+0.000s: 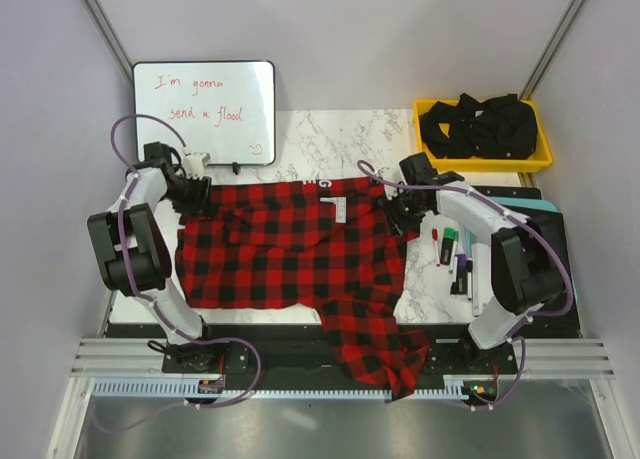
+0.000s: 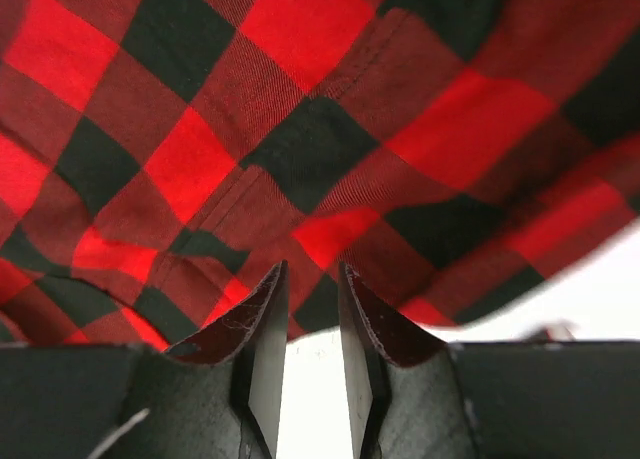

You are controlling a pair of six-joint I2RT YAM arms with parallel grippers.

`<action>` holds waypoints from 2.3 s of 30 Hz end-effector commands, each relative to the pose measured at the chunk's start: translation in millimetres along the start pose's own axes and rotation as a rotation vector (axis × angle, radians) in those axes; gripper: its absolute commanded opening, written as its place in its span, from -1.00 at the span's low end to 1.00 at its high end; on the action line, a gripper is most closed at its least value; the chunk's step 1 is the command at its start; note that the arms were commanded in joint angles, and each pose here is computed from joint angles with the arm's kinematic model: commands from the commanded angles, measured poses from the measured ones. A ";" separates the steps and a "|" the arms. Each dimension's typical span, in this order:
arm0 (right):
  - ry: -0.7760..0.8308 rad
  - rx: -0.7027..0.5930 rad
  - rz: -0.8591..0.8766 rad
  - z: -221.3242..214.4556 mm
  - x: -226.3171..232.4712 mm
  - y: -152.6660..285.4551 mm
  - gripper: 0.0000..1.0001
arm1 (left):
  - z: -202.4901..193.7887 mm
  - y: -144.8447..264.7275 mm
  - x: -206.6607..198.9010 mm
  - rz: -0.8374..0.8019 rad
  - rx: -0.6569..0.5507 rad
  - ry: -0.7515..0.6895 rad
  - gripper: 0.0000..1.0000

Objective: Fold and stack the long sleeve shirts
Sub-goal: Fold the shirt

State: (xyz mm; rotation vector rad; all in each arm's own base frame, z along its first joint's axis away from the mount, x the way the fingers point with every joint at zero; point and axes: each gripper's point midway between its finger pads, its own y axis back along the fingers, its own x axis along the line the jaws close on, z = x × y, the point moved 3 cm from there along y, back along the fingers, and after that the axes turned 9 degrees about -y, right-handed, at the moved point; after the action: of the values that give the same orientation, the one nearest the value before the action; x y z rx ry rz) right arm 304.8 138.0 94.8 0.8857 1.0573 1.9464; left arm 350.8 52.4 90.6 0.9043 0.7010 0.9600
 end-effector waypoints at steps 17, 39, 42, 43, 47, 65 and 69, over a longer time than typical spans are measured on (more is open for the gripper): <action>-0.008 0.178 -0.164 -32.9 -66.1 -48.5 -0.32 | -9.6 -53.6 48.6 0.068 0.130 0.072 -0.07; 0.664 0.060 0.259 -82.9 26.0 56.3 0.23 | -37.8 83.3 -69.8 -0.321 -0.106 -0.320 0.76; 0.780 0.095 0.320 -110.2 42.9 53.0 0.26 | -57.0 89.1 -75.5 -0.345 -0.108 -0.302 0.77; 0.768 0.127 0.353 -118.3 50.5 55.4 0.27 | -64.2 87.1 -78.4 -0.353 -0.097 -0.291 0.78; 0.778 0.148 0.408 -120.4 80.9 54.4 0.29 | -74.4 94.6 -85.0 -0.291 -0.140 -0.323 0.79; 0.784 0.217 0.355 -133.8 113.5 22.1 -0.69 | -146.0 77.0 -85.6 -0.234 -0.054 -0.660 0.47; 0.771 0.186 0.336 -128.9 114.5 26.6 -1.00 | -161.8 73.7 -67.4 -0.213 -0.036 -0.828 0.40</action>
State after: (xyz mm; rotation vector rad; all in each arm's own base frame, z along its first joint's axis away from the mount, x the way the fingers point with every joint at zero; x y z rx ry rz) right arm 127.5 171.9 83.0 0.4384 1.6905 2.6140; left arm 162.9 43.1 94.1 0.9563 0.2916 0.4787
